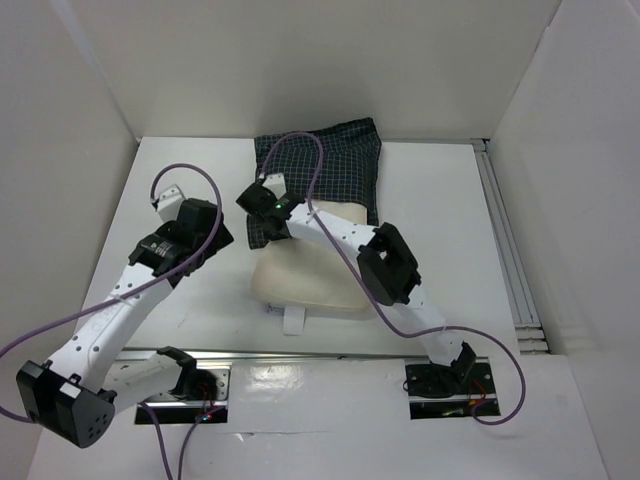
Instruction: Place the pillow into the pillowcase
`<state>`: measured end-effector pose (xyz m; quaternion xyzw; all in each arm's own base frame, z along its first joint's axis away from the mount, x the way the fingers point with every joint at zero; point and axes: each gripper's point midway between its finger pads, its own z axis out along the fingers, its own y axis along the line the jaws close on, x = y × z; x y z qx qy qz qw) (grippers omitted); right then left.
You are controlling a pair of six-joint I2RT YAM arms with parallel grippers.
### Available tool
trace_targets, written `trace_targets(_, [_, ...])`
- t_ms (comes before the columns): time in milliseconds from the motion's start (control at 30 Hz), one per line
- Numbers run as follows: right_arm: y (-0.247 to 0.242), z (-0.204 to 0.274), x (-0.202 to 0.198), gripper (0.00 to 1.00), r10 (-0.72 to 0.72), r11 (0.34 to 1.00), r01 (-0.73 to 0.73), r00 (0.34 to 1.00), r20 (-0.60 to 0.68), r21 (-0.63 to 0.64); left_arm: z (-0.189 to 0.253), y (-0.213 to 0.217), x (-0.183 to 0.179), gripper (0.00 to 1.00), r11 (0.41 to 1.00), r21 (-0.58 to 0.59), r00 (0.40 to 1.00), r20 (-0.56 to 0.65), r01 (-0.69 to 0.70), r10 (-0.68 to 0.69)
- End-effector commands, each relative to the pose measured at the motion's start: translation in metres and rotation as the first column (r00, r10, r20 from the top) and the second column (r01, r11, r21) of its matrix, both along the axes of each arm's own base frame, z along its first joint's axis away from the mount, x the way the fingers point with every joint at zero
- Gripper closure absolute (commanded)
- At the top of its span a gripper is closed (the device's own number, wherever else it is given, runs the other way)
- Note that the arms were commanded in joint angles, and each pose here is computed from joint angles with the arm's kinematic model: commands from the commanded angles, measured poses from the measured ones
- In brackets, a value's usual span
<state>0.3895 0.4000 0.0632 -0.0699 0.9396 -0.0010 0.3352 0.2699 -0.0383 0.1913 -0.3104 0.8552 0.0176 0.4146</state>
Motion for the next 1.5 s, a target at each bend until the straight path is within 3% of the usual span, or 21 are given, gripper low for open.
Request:
trace_targets(0, [-0.030,0.014,-0.001,1.00,0.013,0.998,-0.011,0.999,0.034,-0.054,0.006,-0.007,0.018,0.00,0.999,-0.006,0.998,0.045,0.054,-0.054])
trace_targets(33, [-0.037,0.016,-0.007,1.00,0.055,0.998,-0.054,0.998,0.024,-0.044,0.001,-0.014,0.022,0.00,0.993,-0.003,0.993,0.030,0.115,-0.115])
trace_targets(67, [-0.029,0.041,0.005,1.00,0.081,0.995,-0.085,0.992,0.094,0.046,-0.005,-0.018,0.028,0.00,0.989,-0.003,0.989,0.024,0.148,-0.148])
trace_targets(100, [-0.024,0.094,-0.001,1.00,0.140,0.972,-0.164,0.979,0.149,0.168,-0.010,-0.018,0.034,0.00,0.985,-0.010,0.985,0.023,0.170,-0.170])
trace_targets(133, [-0.040,0.095,0.000,1.00,0.194,0.962,-0.218,0.970,0.147,0.167,-0.014,-0.031,0.044,0.00,0.965,-0.034,0.965,0.043,0.260,-0.258])
trace_targets(200, [-0.040,0.142,-0.007,1.00,0.284,0.894,-0.335,0.937,0.202,0.298,-0.023,-0.042,0.061,0.00,0.930,-0.048,0.931,0.060,0.364,-0.361])
trace_targets(300, [-0.063,0.149,0.001,1.00,0.317,0.885,-0.367,0.926,0.204,0.287,-0.027,-0.071,0.084,0.00,0.814,-0.014,0.805,0.156,0.581,-0.572])
trace_targets(333, [-0.066,0.158,0.004,1.00,0.323,0.881,-0.378,0.920,0.223,0.285,-0.024,-0.087,0.087,0.00,0.743,-0.003,0.731,0.185,0.669,-0.657])
trace_targets(433, [-0.066,0.159,0.005,1.00,0.347,0.865,-0.399,0.914,0.211,0.306,-0.028,-0.109,0.101,0.00,0.632,0.010,0.615,0.221,0.775,-0.757])
trace_targets(533, [-0.060,0.160,0.003,1.00,0.369,0.847,-0.420,0.906,0.209,0.325,-0.046,-0.127,0.113,0.00,0.565,-0.008,0.552,0.223,0.825,-0.803])
trace_targets(667, [-0.058,0.166,-0.001,1.00,0.399,0.822,-0.451,0.892,0.213,0.347,-0.063,-0.142,0.143,0.00,0.539,-0.046,0.534,0.224,0.841,-0.815])
trace_targets(833, [-0.065,0.173,-0.001,1.00,0.395,0.824,-0.452,0.891,0.224,0.342,-0.067,-0.147,0.192,0.00,0.567,-0.042,0.563,0.191,0.823,-0.804])
trace_targets(933, [-0.065,0.178,-0.002,1.00,0.394,0.822,-0.454,0.889,0.233,0.343,-0.079,-0.149,0.202,0.00,0.568,-0.036,0.566,0.152,0.822,-0.810])
trace_targets(1000, [-0.066,0.174,-0.003,1.00,0.395,0.824,-0.452,0.891,0.224,0.342,-0.077,-0.153,0.207,0.34,0.546,-0.027,0.543,0.155,0.837,-0.825])
trace_targets(1067, [-0.066,0.165,-0.002,1.00,0.396,0.825,-0.451,0.892,0.220,0.341,-0.083,-0.161,0.206,1.00,0.523,-0.044,0.522,0.156,0.851,-0.838])
trace_targets(1133, [-0.064,0.164,0.009,1.00,0.350,0.838,-0.419,0.904,0.245,0.349,-0.082,-0.174,0.197,1.00,0.499,-0.073,0.503,0.167,0.864,-0.848])
trace_targets(1233, [-0.061,0.126,0.026,1.00,0.309,0.871,-0.364,0.928,0.207,0.330,-0.069,-0.183,0.174,1.00,0.483,-0.114,0.497,0.196,0.868,-0.846])
trace_targets(1267, [-0.058,0.116,0.029,1.00,0.301,0.873,-0.352,0.934,0.194,0.337,-0.078,-0.180,0.156,1.00,0.485,-0.156,0.508,0.188,0.861,-0.841])
trace_targets(1333, [-0.048,0.107,0.042,1.00,0.289,0.864,-0.357,0.929,0.231,0.355,-0.046,-0.189,0.130,1.00,0.467,-0.121,0.482,0.258,0.876,-0.837])
trace_targets(1467, [-0.033,0.082,0.065,1.00,0.184,0.909,-0.275,0.939,0.290,0.314,-0.037,-0.193,0.076,1.00,0.462,-0.127,0.479,0.262,0.878,-0.838])
